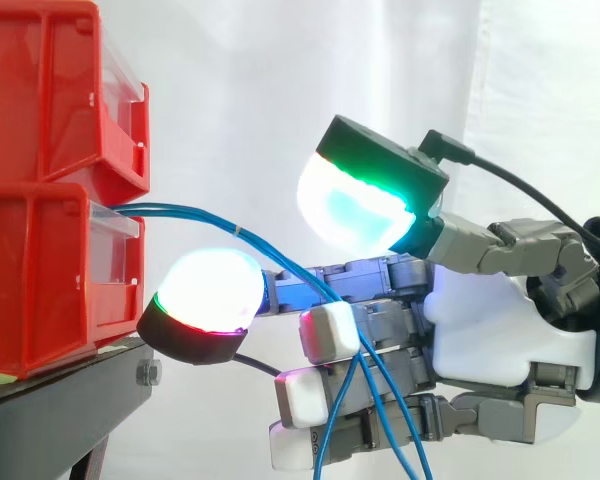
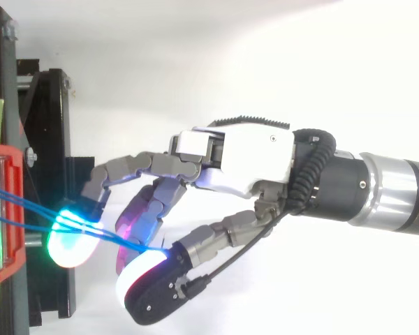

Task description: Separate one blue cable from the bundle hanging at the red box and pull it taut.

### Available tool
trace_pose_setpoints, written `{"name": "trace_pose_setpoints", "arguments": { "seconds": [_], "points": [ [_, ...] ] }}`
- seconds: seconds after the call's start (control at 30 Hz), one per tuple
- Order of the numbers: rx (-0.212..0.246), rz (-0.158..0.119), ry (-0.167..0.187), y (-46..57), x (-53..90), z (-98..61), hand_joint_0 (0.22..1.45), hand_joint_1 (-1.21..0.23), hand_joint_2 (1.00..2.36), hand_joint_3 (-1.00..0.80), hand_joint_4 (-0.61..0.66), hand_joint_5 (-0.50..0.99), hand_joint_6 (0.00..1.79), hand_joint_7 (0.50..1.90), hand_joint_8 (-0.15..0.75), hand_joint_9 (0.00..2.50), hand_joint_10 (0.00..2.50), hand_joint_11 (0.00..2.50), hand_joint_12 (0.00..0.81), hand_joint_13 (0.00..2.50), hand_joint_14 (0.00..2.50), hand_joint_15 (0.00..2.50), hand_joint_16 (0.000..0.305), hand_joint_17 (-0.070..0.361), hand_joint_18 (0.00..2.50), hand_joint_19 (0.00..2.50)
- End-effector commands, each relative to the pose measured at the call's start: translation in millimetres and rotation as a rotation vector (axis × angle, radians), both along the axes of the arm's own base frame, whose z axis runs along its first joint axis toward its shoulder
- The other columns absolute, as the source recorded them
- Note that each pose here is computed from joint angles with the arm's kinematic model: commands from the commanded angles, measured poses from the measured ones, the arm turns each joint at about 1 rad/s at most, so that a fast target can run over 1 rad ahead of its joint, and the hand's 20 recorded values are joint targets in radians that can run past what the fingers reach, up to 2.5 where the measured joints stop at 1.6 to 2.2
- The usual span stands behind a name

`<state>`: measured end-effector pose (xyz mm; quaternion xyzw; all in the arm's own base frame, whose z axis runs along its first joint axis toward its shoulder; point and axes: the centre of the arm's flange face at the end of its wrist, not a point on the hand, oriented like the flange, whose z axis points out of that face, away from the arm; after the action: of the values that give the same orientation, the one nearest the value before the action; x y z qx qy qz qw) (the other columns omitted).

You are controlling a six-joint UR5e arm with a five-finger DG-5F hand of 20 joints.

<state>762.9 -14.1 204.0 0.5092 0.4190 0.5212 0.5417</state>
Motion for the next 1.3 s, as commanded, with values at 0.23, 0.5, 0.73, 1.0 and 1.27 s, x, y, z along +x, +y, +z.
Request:
{"name": "trace_pose_setpoints", "arguments": {
  "seconds": [0.23, 0.5, 0.73, 1.0, 1.27],
  "points": [
    [0.035, 0.019, -0.003, -8.9, -0.4, 0.9, 0.68, -0.65, 1.01, -0.38, 0.26, -0.12, 0.5, 0.96, 0.326, 1.21, 0.02, 0.8, 0.329, 1.08, 0.02, 0.56, 0.028, 0.063, 0.7, 0.49],
    [0.051, 0.041, -0.017, -19.2, 5.0, 11.5, 0.7, -0.64, 1.01, -0.32, 0.22, -0.11, 0.5, 1.09, 0.334, 1.22, 0.02, 0.83, 0.329, 1.08, 0.02, 0.57, 0.029, 0.065, 0.72, 0.49],
    [0.045, 0.054, 0.016, -23.2, 3.6, 11.1, 0.7, -0.69, 1.01, -0.3, 0.18, -0.1, 0.5, 1.25, 0.334, 1.22, 0.02, 0.86, 0.33, 1.09, 0.02, 0.57, 0.03, 0.067, 0.73, 0.49],
    [0.017, 0.046, 0.029, -23.8, 2.6, 10.0, 0.65, -0.61, 1.01, -0.4, 0.18, -0.09, 0.5, 1.29, 0.335, 1.23, 0.02, 0.84, 0.336, 1.09, 0.02, 0.57, 0.03, 0.068, 0.73, 0.51],
    [-0.035, 0.006, 0.037, -29.2, 2.1, 9.7, 0.65, -0.45, 1.01, -0.4, 0.18, -0.08, 0.5, 1.29, 0.341, 1.26, 0.02, 0.83, 0.338, 1.11, 0.02, 0.58, 0.031, 0.07, 0.76, 0.5]
  ]
}}
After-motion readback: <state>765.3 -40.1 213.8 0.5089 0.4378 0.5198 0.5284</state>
